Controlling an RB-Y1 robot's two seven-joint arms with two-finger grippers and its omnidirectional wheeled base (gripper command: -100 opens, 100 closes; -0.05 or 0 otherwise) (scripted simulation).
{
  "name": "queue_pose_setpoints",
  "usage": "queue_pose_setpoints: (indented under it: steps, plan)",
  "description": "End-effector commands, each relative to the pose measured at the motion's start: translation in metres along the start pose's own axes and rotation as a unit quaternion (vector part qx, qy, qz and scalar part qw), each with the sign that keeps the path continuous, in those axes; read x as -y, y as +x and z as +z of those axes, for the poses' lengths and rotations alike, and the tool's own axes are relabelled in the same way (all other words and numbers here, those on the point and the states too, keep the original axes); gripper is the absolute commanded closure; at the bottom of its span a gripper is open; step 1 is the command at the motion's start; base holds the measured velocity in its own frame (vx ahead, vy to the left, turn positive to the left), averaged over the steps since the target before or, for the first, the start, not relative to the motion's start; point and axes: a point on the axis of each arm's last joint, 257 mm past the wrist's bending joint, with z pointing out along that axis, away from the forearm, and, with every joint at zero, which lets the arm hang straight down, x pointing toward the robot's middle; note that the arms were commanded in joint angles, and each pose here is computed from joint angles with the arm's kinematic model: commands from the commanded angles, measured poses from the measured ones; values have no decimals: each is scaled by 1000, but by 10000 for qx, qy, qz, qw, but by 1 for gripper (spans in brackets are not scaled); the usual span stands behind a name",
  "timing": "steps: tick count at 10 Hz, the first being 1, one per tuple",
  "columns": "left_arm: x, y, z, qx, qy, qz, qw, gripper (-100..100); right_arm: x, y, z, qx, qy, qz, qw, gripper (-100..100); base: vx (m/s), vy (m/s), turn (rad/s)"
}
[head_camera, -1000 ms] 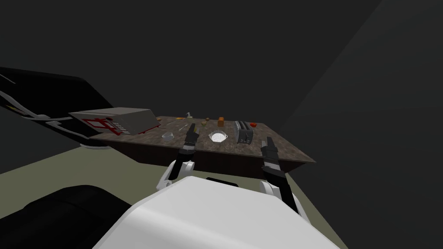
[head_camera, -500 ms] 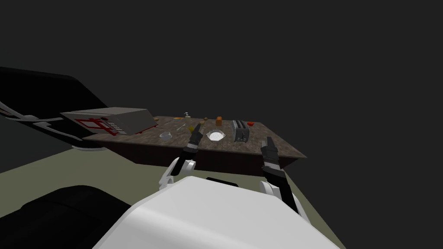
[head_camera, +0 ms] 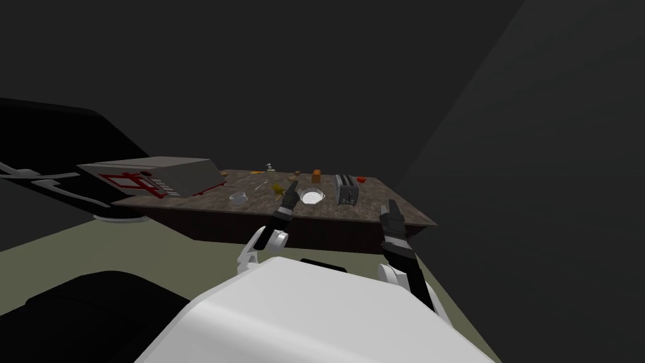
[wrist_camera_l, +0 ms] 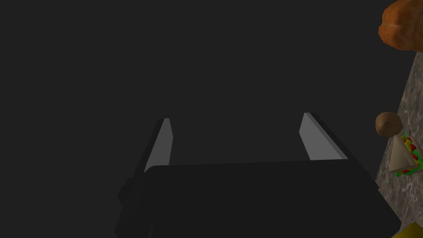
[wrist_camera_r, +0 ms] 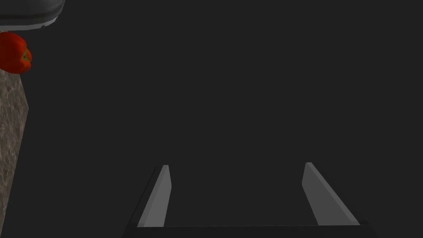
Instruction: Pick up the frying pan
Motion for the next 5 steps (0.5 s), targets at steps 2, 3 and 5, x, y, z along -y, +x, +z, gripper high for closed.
queue_pose_setpoints:
  steps: [2, 3, 5]
  plan:
    - [-11, 10, 4, -91, -223, -134, 9996, -100, 0, 0, 0, 0, 0, 0, 10000, 0, -27, -43, -31]
    - [-16, 18, 8, -171, -344, -246, 9990, -100, 0, 0, 0, 0, 0, 0, 10000, 0, -36, -30, -48]
    - [-25, 27, 12, -251, -536, -353, 9976, -100, 0, 0, 0, 0, 0, 0, 10000, 0, -22, -33, -27]
